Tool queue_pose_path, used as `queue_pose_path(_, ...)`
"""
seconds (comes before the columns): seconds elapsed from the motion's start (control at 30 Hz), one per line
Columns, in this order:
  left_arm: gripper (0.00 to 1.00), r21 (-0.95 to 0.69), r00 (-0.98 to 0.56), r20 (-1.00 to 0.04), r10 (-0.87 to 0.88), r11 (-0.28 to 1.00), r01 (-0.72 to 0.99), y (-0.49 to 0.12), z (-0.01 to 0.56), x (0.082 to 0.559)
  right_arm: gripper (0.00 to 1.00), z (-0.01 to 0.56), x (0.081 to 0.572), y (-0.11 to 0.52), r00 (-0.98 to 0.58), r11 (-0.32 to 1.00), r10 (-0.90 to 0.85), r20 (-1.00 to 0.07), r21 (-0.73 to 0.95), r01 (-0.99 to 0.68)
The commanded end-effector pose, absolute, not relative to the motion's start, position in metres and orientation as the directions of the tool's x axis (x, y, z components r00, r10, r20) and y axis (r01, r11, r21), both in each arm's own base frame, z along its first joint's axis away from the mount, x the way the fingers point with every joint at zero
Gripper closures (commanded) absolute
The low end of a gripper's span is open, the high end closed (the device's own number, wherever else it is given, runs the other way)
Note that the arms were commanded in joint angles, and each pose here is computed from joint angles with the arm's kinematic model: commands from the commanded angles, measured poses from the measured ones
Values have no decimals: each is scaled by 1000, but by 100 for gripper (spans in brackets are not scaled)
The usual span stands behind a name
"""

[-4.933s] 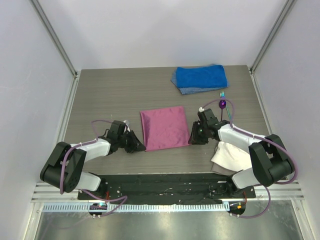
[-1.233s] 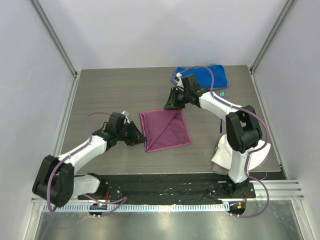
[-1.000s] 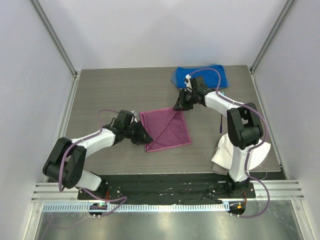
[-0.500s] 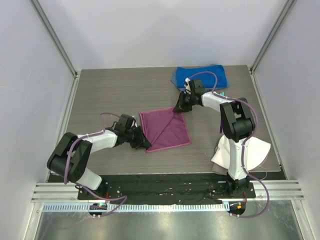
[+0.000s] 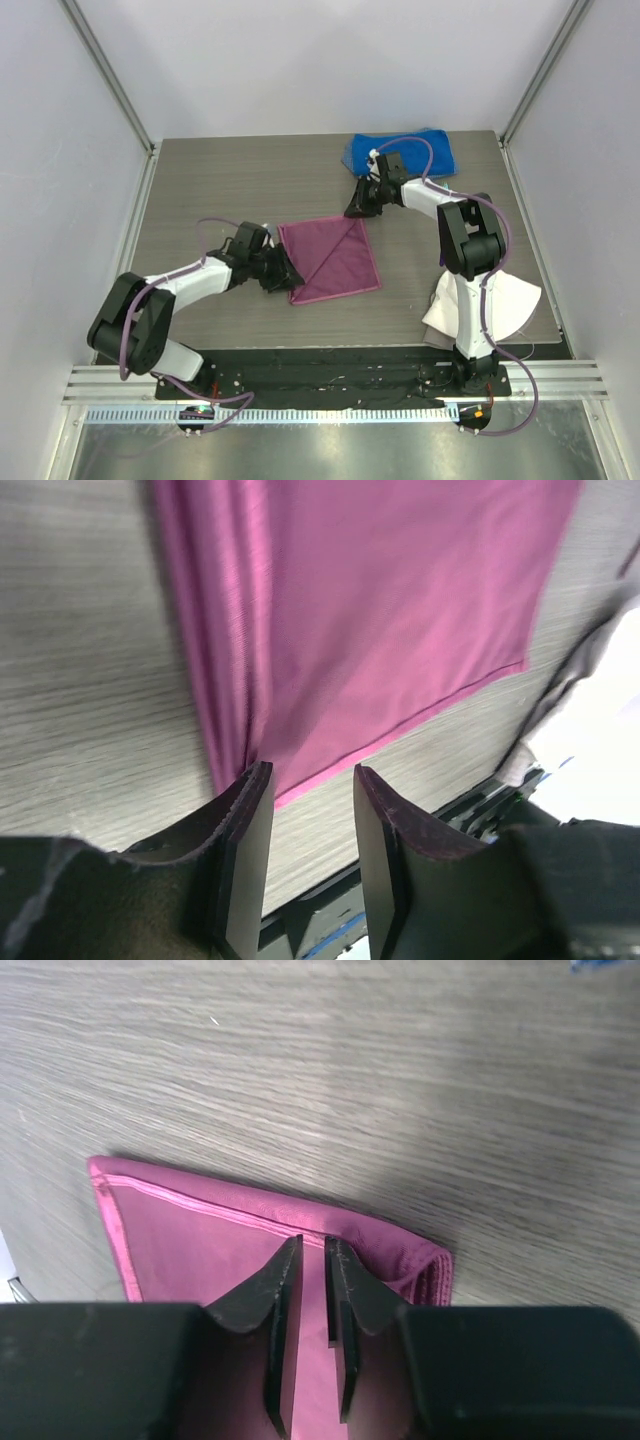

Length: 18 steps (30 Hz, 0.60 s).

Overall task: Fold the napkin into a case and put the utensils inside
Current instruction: Smooth out the upper triangle-folded napkin at the center of the board.

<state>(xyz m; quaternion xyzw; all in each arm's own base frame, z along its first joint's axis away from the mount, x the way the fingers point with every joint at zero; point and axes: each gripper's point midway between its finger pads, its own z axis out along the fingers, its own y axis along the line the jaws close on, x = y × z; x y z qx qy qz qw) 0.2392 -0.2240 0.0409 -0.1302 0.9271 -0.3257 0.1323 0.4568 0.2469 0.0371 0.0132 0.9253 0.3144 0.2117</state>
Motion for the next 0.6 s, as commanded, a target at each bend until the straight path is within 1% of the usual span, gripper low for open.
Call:
queue_pose_path(0.0, 56, -647, -889, -308, -339, 760, -66, -223, 93, 275, 74, 78, 468, 257, -879, 782, 171, -445, 604, -154)
queue_pose_path(0.07, 55, -642, -882, -326, -340, 765, -58, -219, 99, 284, 70, 101, 465, 257, -857, 788, 172, -486, 589, -176)
queue_pose_path(0.13, 57, -643, -872, -329, -363, 763, -75, -214, 104, 302, 65, 106, 459, 254, -850, 808, 179, -496, 567, -161)
queue_pose_path(0.17, 59, -644, -866, -333, -373, 761, -81, -212, 105, 309, 58, 119, 456, 253, -837, 809, 188, -514, 564, -165)
queue_pose_path(0.2, 61, -635, -870, -313, -380, 765, -106, -211, 94, 316, 55, 116, 451, 252, -842, 813, 187, -506, 561, -156)
queue_pose_path(0.27, 64, -654, -859, -310, -407, 747, -119, -209, 98, 338, 49, 118, 443, 260, -849, 806, 177, -498, 569, -165)
queue_pose_path(0.33, 67, -662, -857, -287, -429, 735, -146, -209, 91, 357, 49, 113, 432, 272, -864, 791, 151, -480, 582, -185)
queue_pose_path(0.43, 69, -657, -853, -279, -442, 735, -166, -210, 81, 380, 51, 104, 420, 286, -874, 785, 116, -472, 583, -210)
queue_pose_path(0.57, 70, -656, -846, -271, -460, 731, -187, -212, 69, 403, 63, 92, 406, 299, -886, 773, 92, -454, 593, -224)
